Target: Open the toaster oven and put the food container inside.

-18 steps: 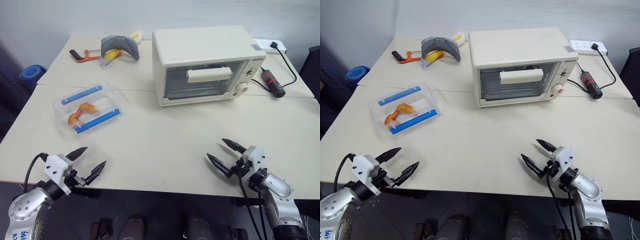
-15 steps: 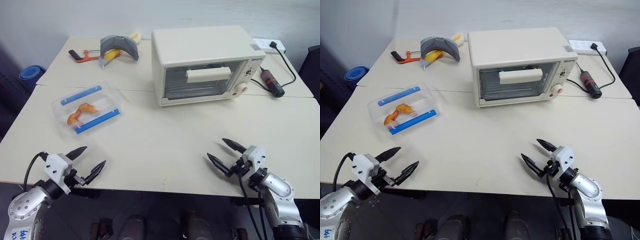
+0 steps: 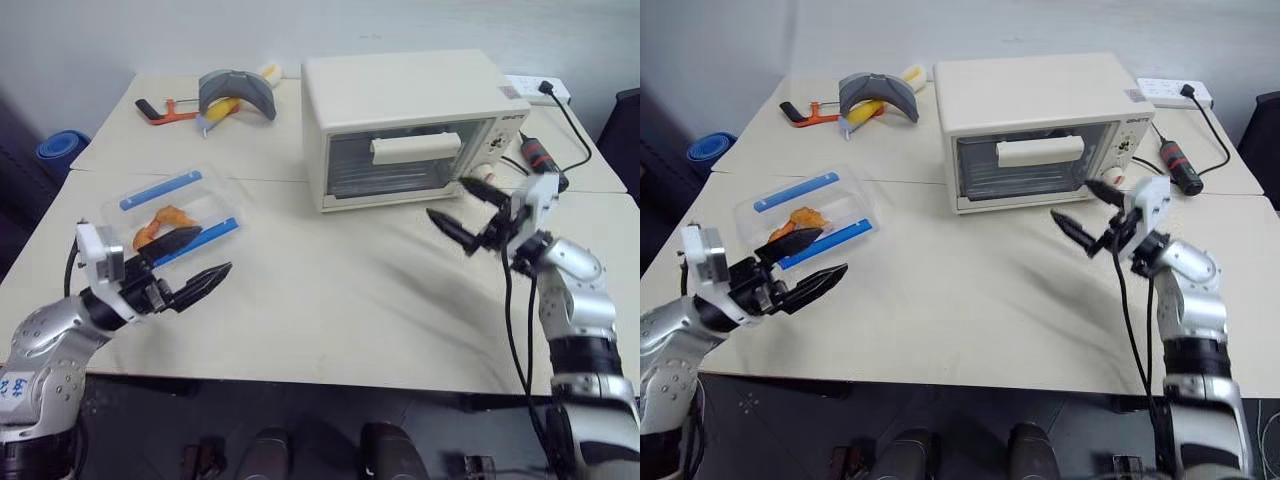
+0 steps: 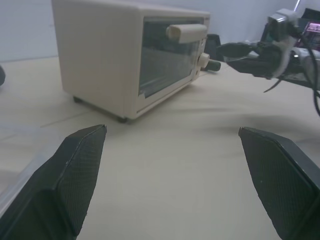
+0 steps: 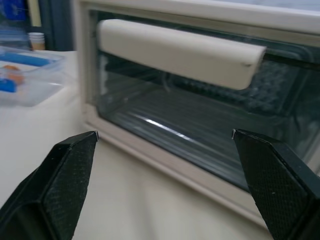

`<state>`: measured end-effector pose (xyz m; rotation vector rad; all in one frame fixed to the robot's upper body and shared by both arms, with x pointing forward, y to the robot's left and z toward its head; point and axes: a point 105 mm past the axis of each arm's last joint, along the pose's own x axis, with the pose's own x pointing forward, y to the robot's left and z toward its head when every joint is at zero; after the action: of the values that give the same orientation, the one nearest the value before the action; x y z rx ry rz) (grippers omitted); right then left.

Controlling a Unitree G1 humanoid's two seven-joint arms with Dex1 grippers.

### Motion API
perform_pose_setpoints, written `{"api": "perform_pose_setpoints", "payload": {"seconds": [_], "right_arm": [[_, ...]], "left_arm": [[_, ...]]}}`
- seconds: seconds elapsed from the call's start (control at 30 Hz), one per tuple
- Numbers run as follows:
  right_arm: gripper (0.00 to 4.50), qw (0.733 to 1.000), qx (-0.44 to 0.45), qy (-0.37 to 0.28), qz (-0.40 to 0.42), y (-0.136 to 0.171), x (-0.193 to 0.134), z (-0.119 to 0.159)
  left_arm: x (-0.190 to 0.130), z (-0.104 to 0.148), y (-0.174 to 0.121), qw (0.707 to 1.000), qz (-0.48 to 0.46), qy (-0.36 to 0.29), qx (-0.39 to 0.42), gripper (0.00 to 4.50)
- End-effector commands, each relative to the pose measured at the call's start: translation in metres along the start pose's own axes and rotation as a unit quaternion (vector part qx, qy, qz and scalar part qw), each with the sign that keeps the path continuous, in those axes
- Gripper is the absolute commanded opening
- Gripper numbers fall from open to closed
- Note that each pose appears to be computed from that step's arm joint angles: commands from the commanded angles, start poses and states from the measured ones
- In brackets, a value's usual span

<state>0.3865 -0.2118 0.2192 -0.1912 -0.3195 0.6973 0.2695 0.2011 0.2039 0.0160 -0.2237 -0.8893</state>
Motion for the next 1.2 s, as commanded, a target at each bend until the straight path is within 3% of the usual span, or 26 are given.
{"api": "perform_pose_setpoints", "payload": {"seconds": [0.03,0.3,0.6,0.77,1.1,1.2], "right_arm": [[4.47,0.999,-0.027,-0.022,-0.017,-0.012,0.013,0.015],[4.47,0.994,-0.022,-0.073,0.073,0.016,0.029,0.036],[4.47,0.987,-0.056,-0.005,0.149,0.048,-0.012,0.013],[4.5,0.988,-0.068,0.008,0.137,0.051,-0.023,0.003],[4.5,0.99,-0.088,0.004,0.115,0.041,-0.022,0.005],[4.5,0.991,-0.088,0.005,0.104,0.039,-0.026,0.003]], "left_arm": [[0.002,-0.001,0.0,1.0,0.0,-0.002,0.004,4.5],[0.002,-0.011,0.001,1.0,0.008,0.011,-0.006,4.5],[0.014,-0.015,0.007,1.0,0.003,0.013,-0.013,4.5],[0.059,-0.001,0.033,0.999,0.033,-0.039,-0.002,3.35],[0.16,-0.007,0.025,0.997,-0.03,-0.063,0.018,0.2],[0.179,-0.007,0.022,0.997,-0.039,-0.07,0.017,0.03]]}}
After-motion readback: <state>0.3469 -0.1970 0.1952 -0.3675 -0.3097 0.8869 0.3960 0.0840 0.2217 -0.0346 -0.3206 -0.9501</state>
